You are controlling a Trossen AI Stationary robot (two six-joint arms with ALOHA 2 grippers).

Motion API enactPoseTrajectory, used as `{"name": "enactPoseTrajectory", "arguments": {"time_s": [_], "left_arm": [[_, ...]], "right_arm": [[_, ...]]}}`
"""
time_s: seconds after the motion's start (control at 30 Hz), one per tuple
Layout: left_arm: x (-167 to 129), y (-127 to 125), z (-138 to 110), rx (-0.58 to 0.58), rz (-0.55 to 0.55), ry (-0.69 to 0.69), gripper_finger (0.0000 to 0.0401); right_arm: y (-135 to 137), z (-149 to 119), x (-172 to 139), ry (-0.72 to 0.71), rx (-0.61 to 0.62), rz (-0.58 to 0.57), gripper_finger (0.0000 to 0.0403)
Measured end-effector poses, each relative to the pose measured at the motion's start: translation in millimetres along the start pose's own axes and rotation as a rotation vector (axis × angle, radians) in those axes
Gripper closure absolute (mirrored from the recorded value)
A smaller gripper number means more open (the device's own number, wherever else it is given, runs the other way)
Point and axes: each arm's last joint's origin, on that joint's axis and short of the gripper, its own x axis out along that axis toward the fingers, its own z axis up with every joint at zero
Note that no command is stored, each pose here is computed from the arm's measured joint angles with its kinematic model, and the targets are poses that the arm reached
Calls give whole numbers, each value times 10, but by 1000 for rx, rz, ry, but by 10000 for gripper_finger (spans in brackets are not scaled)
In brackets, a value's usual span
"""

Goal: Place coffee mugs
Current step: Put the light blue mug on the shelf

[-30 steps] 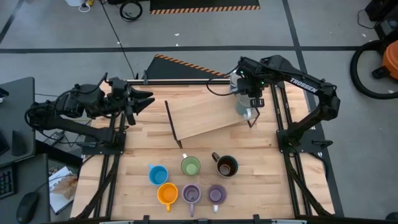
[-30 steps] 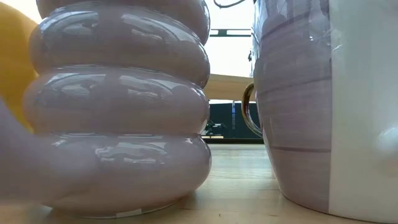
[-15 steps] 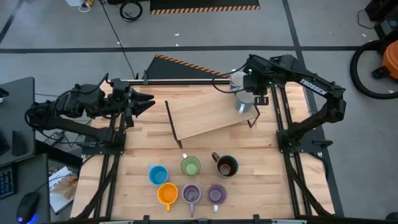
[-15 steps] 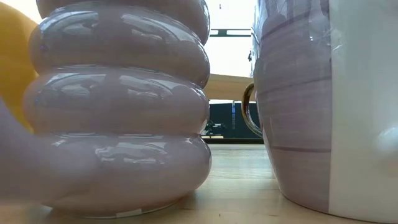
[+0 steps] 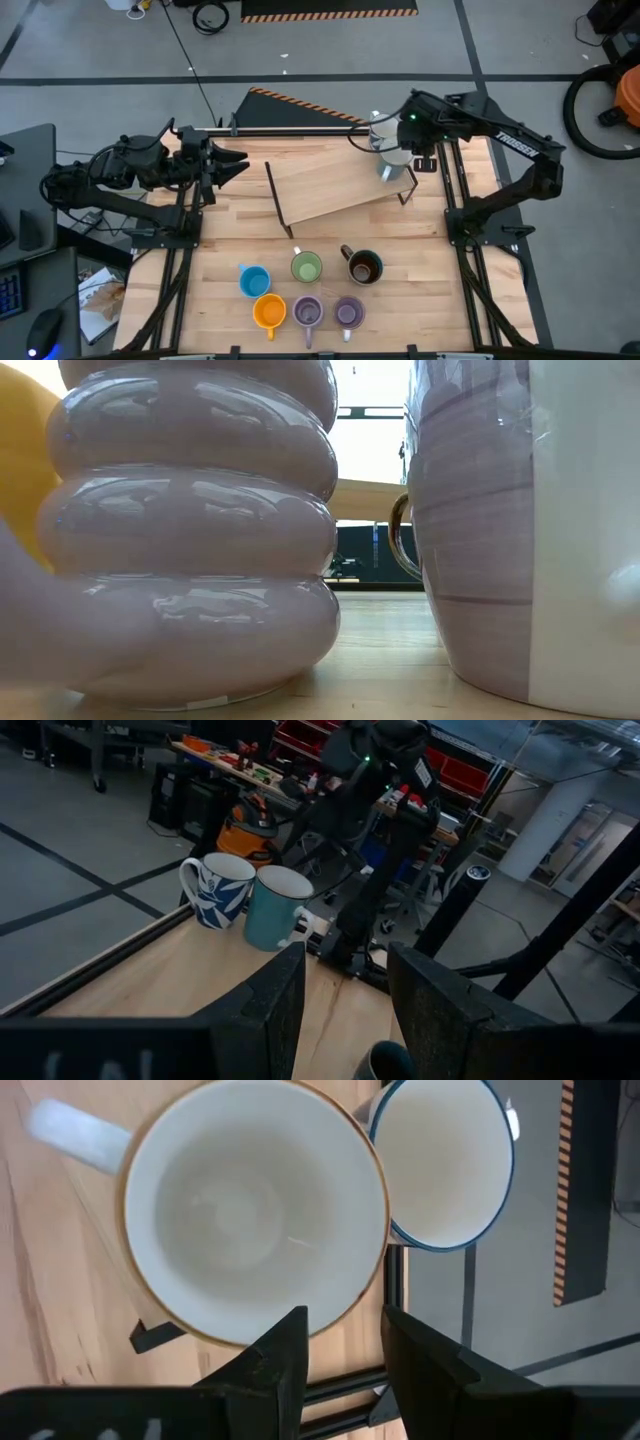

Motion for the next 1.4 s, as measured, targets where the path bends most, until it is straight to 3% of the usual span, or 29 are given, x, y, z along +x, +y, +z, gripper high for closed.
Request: {"name": "enactPoseTrajectory", "arguments": {"time_s": [0.3,0.5,0.9,1.07,1.4], "left_arm": [[1,-3,7,-2,-2,-7,250],[1,-13,30,-10,-10,-31,250],[1,-13,31,-9,-11,-32,250],[1,-13,31,-8,-11,-32,250],[1,-13,31,-8,-11,-32,250]], "right_arm": [[5,85,-57,-122,122,-19,268],[-23,226,18,-188,105,33,262],[-315,522,-123,-229,93,13,187],[-120,718,-148,-248,6,48,185],[419,1027,81,-85,-209,88,203]]}}
